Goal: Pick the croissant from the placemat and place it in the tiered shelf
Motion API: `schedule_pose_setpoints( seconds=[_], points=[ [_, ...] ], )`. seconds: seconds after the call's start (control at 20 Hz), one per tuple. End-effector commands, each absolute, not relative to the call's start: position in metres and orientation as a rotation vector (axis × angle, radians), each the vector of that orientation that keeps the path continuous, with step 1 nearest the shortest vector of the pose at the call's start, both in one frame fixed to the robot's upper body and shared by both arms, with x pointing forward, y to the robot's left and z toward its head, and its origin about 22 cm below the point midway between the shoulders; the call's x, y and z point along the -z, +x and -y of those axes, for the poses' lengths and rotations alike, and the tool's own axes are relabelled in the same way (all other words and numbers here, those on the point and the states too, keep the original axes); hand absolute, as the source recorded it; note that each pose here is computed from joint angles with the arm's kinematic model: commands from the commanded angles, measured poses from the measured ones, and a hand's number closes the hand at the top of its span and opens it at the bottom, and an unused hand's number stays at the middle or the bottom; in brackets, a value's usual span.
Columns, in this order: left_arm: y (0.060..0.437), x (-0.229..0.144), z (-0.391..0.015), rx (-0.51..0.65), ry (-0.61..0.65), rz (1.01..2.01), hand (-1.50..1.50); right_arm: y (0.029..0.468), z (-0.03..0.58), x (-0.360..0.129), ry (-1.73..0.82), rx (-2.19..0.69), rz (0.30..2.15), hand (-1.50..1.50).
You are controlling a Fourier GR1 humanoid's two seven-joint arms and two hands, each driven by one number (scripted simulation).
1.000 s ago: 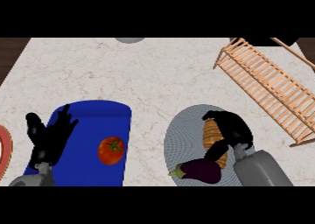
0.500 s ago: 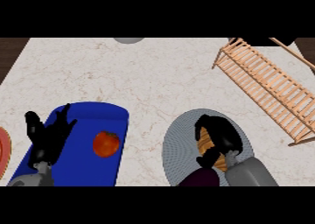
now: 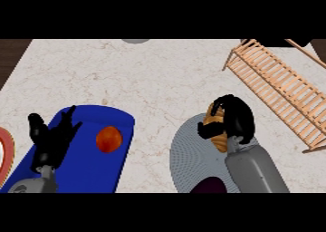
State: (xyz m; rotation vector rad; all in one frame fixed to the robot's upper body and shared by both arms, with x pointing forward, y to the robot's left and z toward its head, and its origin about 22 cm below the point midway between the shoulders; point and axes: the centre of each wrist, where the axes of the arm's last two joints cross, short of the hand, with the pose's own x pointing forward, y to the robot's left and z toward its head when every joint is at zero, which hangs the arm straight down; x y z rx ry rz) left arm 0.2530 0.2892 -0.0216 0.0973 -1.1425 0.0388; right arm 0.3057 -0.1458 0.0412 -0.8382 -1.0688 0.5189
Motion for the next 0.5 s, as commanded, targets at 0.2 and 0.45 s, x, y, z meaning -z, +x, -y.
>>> schedule_pose_setpoints(
  seconds=[0.2,0.45],
  points=[
    [0.258,0.022,-0.288,-0.017,0.106,1.116,0.0,0.346,0.088,-0.146,-1.194,-0.107,1.071,1.5],
    [0.25,0.026,-0.285,-0.006,0.076,1.114,0.0,0.358,0.066,-0.205,-1.36,-0.001,1.055,1.5]
  ],
)
